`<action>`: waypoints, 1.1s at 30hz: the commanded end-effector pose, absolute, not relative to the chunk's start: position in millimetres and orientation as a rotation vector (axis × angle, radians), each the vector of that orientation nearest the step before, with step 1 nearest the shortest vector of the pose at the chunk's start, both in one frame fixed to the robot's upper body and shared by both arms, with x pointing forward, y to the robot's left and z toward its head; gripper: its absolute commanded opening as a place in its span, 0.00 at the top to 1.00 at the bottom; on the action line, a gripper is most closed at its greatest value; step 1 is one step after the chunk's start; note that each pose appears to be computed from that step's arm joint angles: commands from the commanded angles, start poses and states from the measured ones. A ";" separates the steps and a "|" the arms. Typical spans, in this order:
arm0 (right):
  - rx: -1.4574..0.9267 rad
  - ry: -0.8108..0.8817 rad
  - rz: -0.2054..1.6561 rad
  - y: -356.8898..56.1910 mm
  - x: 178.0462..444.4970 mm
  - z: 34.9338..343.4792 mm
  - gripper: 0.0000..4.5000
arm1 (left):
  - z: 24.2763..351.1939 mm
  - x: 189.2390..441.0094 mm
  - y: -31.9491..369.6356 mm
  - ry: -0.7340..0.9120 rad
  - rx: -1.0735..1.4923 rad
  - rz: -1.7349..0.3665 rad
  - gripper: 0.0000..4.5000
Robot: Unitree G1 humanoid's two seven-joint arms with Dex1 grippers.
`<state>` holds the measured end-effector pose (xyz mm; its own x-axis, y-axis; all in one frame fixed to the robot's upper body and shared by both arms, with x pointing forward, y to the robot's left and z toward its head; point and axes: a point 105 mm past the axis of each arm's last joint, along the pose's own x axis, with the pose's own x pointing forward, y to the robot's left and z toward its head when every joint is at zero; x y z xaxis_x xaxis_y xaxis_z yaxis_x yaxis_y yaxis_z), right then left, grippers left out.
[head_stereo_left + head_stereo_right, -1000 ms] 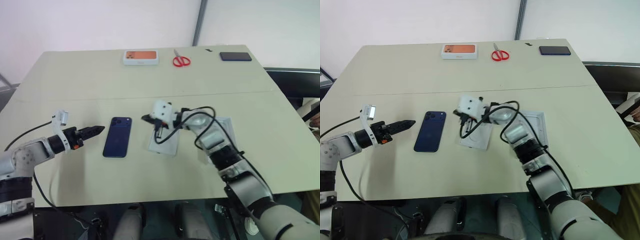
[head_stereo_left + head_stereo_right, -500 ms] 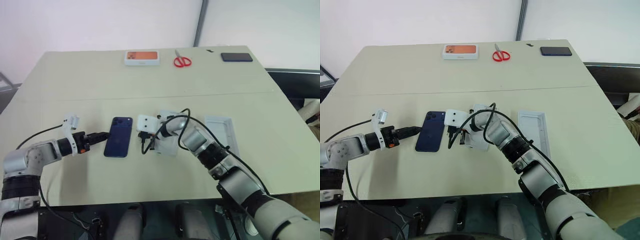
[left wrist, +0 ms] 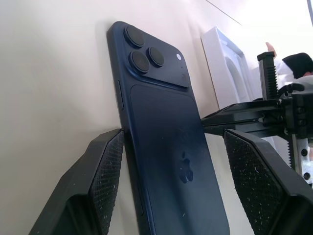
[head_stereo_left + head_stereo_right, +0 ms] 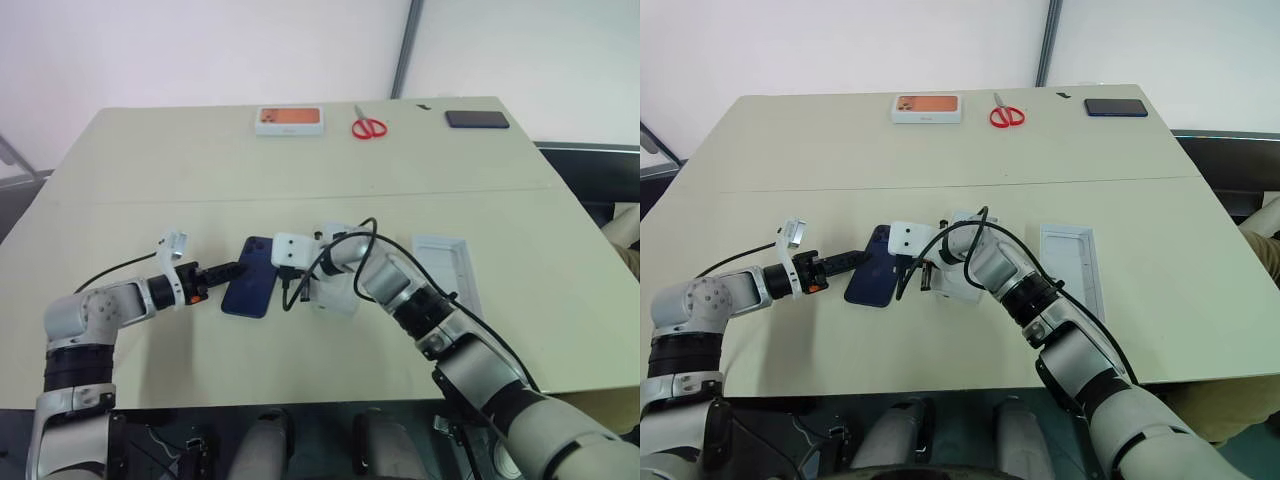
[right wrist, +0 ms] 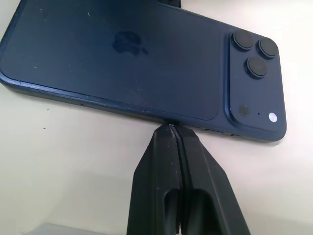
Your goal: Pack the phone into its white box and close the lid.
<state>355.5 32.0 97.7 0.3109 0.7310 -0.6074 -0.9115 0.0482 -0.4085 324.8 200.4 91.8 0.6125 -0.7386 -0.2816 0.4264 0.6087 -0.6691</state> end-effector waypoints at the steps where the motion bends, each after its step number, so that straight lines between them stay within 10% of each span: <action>1: -0.857 0.232 1.292 40.9 352.2 100.4 0.99 | 71.1 311.6 173.1 0.739 -0.716 -0.794 0.24; 33: -0.865 0.229 1.273 35.1 353.6 96.3 0.99 | 75.4 316.8 163.5 0.733 -0.648 -0.796 0.24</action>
